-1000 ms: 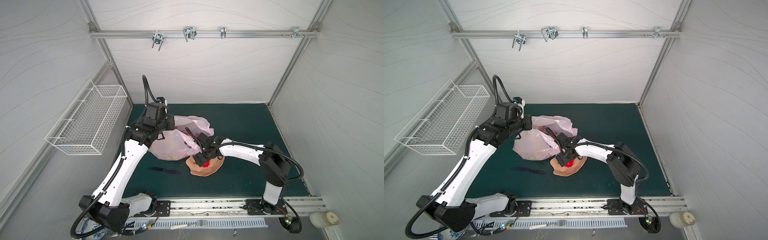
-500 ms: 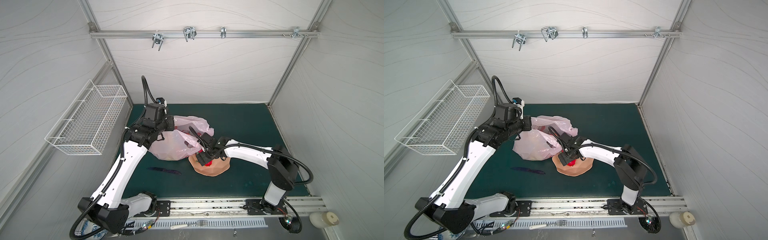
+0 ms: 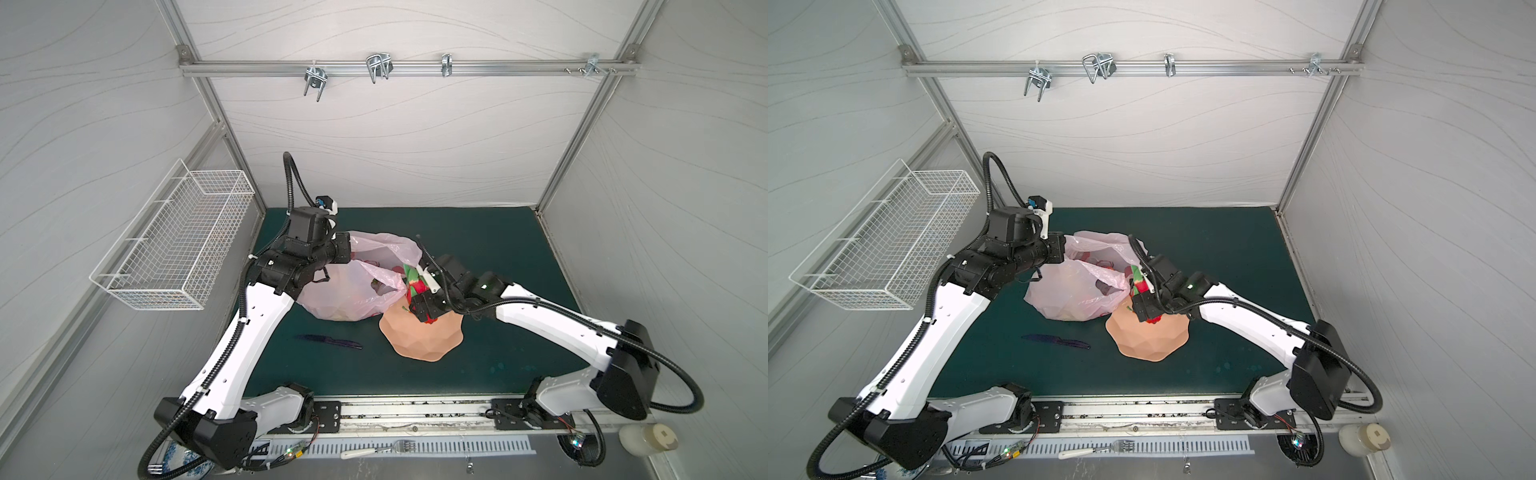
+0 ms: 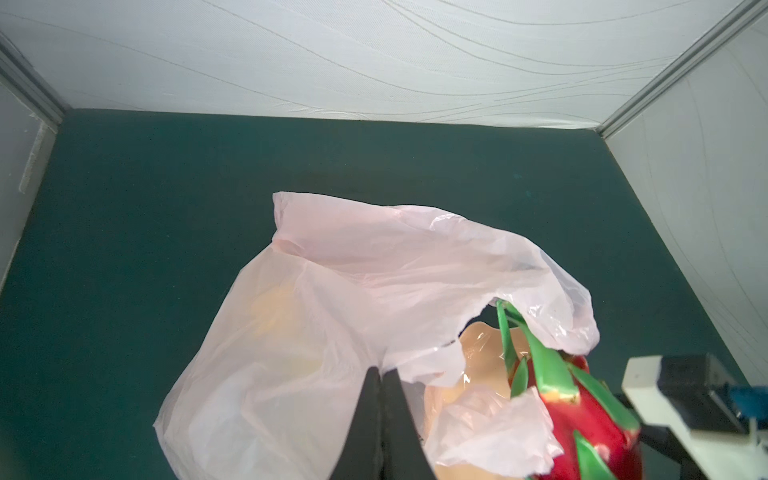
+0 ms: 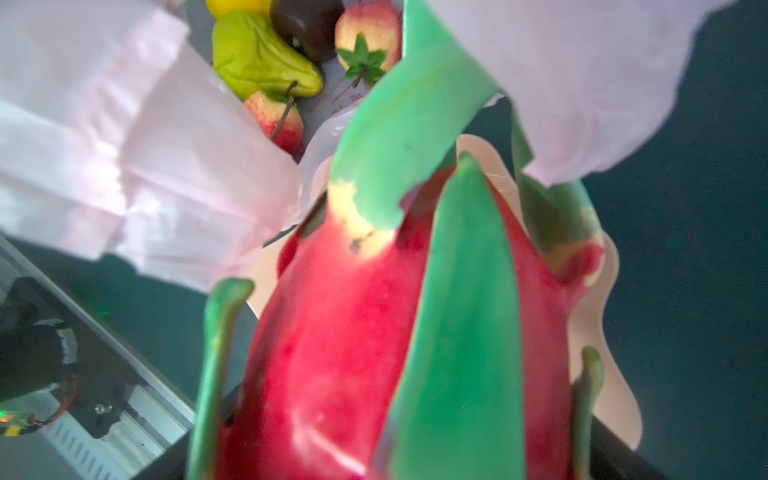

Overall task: Place the fruits into the plastic bag
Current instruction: 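Lower the right gripper onto the dragon fruit in the bowl and close, then lift the dragon fruit with the right gripper toward the bag mouth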

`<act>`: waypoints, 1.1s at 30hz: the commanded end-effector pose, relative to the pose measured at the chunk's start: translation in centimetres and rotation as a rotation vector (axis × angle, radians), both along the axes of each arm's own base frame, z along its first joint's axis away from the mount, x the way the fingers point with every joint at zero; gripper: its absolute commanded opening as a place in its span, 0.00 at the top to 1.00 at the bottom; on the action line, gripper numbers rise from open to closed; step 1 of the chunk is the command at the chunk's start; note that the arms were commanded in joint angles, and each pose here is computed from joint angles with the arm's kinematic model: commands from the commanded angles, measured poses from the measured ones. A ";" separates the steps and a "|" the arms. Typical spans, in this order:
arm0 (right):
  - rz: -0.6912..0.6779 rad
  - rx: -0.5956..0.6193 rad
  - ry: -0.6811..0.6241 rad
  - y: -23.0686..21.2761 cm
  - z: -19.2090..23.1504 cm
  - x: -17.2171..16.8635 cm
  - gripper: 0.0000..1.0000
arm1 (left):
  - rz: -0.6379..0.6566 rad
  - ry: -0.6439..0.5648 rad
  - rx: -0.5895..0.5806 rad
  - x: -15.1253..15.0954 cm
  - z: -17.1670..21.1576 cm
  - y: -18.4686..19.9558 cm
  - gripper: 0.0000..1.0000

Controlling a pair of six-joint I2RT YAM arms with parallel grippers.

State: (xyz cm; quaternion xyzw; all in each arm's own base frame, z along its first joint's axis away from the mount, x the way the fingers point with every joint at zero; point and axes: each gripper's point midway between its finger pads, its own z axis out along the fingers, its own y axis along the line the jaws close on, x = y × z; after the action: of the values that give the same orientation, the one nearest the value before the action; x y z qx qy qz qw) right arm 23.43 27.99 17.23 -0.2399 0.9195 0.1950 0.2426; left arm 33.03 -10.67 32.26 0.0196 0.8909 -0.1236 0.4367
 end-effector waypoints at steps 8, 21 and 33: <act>0.135 0.151 0.012 0.3 3.4 0.6 0.62 | -0.091 -0.065 -0.074 -0.4 1.9 -1.7 1.00; 0.244 0.158 0.040 1.6 2.6 -0.2 0.65 | -0.144 -0.047 -0.127 0.1 1.2 -3.2 1.00; 0.350 -0.036 -0.076 2.4 1.5 0.0 0.69 | -0.189 -0.039 -0.146 0.7 1.4 -4.3 1.00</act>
State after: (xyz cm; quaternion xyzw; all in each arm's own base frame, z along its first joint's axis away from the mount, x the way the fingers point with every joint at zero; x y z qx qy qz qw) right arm 22.49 29.86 17.90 -0.3741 0.8730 0.2328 0.2093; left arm 32.95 -14.19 31.17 0.0624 0.8865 -0.2074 0.4089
